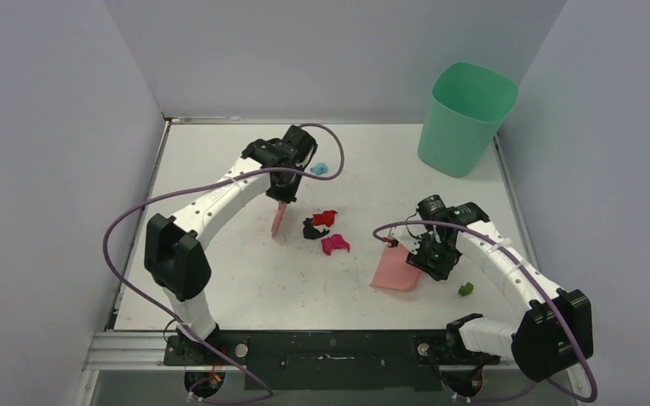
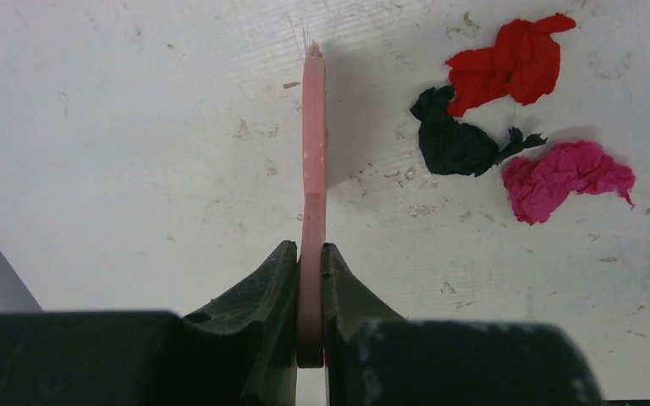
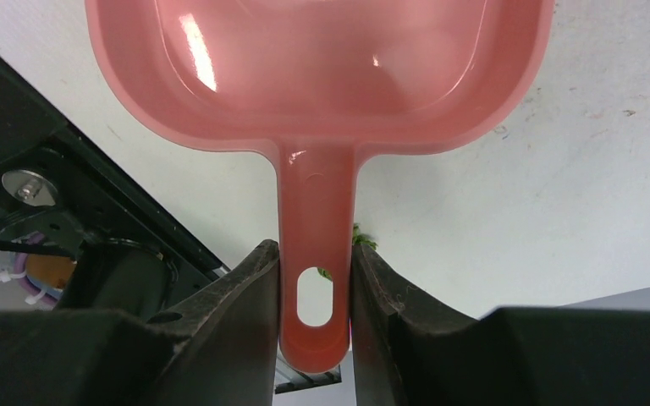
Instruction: Sweep away the paper scraps from the table
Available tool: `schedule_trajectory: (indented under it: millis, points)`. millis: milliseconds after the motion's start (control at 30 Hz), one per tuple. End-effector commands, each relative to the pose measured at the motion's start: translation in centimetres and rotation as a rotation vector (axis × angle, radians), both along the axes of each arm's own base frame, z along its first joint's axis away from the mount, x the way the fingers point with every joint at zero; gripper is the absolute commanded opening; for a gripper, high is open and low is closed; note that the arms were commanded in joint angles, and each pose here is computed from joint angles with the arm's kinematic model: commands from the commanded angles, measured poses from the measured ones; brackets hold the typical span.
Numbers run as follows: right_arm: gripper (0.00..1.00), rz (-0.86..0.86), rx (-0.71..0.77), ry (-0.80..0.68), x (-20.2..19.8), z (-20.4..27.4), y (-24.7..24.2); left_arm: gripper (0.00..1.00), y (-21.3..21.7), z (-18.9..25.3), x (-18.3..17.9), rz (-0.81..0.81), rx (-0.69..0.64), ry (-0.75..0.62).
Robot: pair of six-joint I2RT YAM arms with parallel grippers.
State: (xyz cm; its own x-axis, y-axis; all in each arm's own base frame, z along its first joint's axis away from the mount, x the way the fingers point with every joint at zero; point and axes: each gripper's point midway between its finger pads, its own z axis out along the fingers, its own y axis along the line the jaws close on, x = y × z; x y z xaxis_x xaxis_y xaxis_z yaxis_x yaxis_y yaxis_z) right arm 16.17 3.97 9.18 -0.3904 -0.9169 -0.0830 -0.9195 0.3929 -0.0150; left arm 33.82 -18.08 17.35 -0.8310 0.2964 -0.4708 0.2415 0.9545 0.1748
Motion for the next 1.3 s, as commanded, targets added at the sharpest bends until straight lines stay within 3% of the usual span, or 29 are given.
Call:
schedule_trajectory:
  millis: [0,167,367,567,733,1000,1133,1267]
  points:
    - [0.05,-0.039,0.039,-0.034,1.6,-0.4,1.3,0.00,-2.8,1.1,0.7,-0.134,-0.021,0.017]
    - [0.05,-0.056,0.064,0.012,2.2,-1.4,2.7,0.00,-8.0,-1.9,-0.3,-0.257,-0.170,0.170]
    - [0.05,-0.047,0.092,0.020,2.9,-2.4,4.5,0.00,-13.3,-2.2,-3.2,-0.347,-0.327,0.259]
    - [0.05,-0.050,0.100,0.044,2.9,-4.1,5.6,0.00,-17.3,1.8,-6.3,-0.417,-0.525,0.274]
    - [0.05,-0.059,0.108,0.000,3.5,-3.9,5.7,0.00,-17.7,7.8,-7.0,-0.437,-0.624,0.188]
    - [0.05,-0.060,0.128,-0.052,3.3,-2.4,5.4,0.00,-12.8,14.8,-2.3,-0.299,-0.458,-0.166]
    - [0.05,-0.062,0.120,-0.070,3.0,-1.6,4.9,0.00,-10.4,15.2,1.6,-0.234,-0.300,-0.291]
    - [0.05,-0.079,0.086,-0.093,3.0,-0.7,3.7,0.00,-8.0,13.3,6.4,-0.177,-0.058,-0.343]
